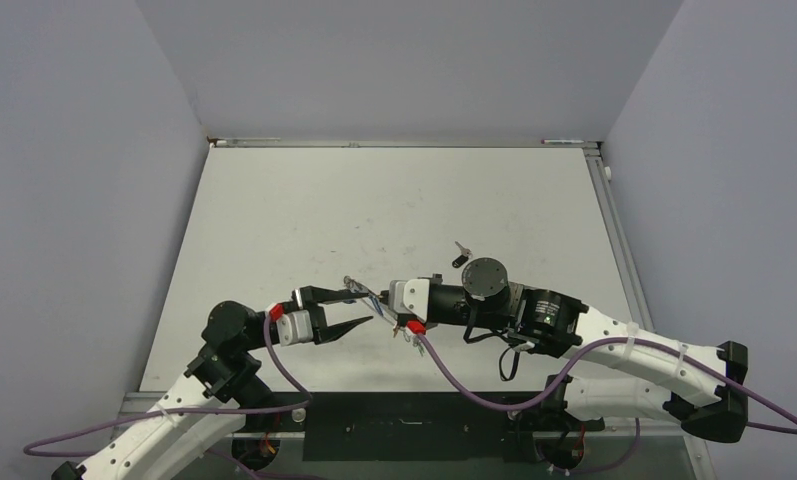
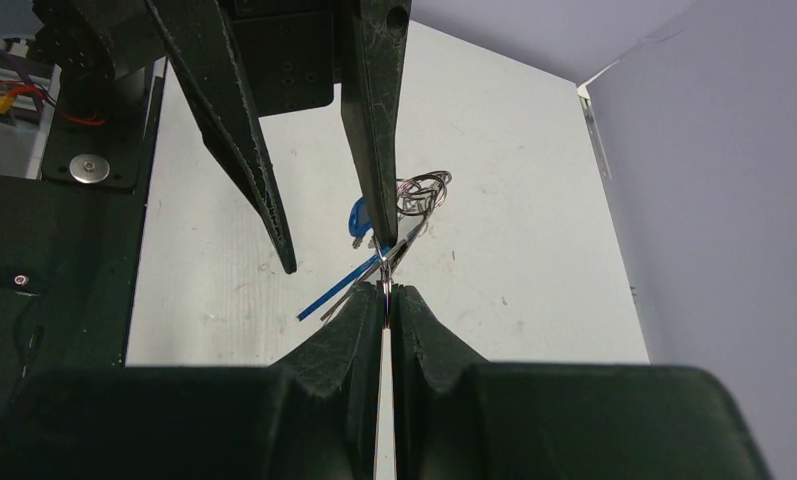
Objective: Put the keys on the keyring
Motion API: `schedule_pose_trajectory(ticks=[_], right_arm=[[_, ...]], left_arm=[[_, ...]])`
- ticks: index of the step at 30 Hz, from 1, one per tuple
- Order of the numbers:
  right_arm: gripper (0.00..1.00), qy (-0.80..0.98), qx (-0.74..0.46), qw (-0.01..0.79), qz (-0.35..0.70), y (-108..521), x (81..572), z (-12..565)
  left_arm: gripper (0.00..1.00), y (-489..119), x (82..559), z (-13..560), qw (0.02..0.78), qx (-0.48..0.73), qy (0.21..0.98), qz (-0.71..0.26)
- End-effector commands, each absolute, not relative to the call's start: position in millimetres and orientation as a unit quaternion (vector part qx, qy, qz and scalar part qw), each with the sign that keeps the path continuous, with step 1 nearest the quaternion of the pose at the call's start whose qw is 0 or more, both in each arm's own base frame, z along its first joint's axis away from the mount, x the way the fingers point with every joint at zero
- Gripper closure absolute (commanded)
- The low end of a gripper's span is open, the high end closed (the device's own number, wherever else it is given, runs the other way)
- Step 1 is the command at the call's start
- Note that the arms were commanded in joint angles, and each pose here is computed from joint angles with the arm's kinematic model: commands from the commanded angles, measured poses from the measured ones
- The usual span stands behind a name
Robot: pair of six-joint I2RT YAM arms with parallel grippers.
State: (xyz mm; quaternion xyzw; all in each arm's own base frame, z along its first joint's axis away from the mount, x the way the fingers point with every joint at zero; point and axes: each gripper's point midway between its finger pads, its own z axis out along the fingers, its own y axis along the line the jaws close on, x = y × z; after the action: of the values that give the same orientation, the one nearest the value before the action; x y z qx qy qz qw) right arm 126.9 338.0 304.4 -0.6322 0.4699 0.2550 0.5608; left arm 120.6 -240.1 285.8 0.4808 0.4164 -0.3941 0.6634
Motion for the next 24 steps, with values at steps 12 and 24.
schedule_pose_trajectory(ticks=[12,24], right_arm=[[0.95,0.438,-0.619,0.582,0.293,351,117,326],[0.95,0.428,-0.623,0.575,0.312,359,112,325]], left_arm=[[0.58,-238,126,309,0.69,0.46,0.402,-0.387],[0.56,-238,129,308,0.692,0.459,0.406,-0.382]])
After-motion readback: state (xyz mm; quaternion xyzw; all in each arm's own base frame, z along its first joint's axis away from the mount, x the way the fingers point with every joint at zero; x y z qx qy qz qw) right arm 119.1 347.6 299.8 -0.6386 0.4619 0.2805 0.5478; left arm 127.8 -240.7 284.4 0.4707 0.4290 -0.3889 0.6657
